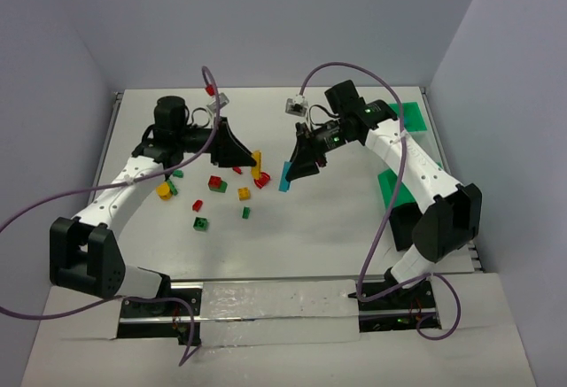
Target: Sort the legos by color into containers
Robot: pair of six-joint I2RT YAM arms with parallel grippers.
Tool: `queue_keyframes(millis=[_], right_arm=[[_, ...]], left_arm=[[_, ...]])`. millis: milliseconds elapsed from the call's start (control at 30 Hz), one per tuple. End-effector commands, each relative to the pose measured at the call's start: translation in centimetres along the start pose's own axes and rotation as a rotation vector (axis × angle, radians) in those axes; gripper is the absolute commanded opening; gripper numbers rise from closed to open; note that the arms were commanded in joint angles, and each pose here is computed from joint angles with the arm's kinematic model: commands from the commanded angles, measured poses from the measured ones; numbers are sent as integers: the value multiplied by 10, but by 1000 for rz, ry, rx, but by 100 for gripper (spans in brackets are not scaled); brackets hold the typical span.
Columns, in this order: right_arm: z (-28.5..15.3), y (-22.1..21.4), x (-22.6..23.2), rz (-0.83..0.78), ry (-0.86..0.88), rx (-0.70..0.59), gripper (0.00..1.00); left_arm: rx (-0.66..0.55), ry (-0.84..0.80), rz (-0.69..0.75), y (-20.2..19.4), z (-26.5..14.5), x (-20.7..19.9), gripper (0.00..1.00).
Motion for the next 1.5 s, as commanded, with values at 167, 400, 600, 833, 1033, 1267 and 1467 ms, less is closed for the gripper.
queue_keyframes(millis=[167,400,600,833,1033,1267,1467], right_arm=[[-58,-20,-34,34,-222,0,0],[-148,-11,-116,195,-778,-84,0],[-221,-7,-176,271,-1249,-143,0],[-277,-25,-237,405,-1563,-150,0],[-291,-40,-262,448,-1621,-145,0],[-295,-58,-284,485,-1638,-134,2],[-291,-71,-299,505,-1635,-125,18]], left_arm=[[-67,148,106,18,-37,10,0],[-138,379,145,35,-43,36,0],[-190,458,169,55,-36,49,0],[-190,499,192,62,-26,60,0],[-195,502,183,64,-25,64,0],[-191,497,164,64,-22,69,0],[-187,496,158,64,-21,73,0]])
Point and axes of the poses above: each gripper's point midway between its finger pads, its own z axis out along the fingers, its own x axis along the line the jaws close on, y = z × x, the point moved 6 cm from there along -z, back along the fingers, and after that the axes turned 4 degrees about -z, right-handed, at the moved point
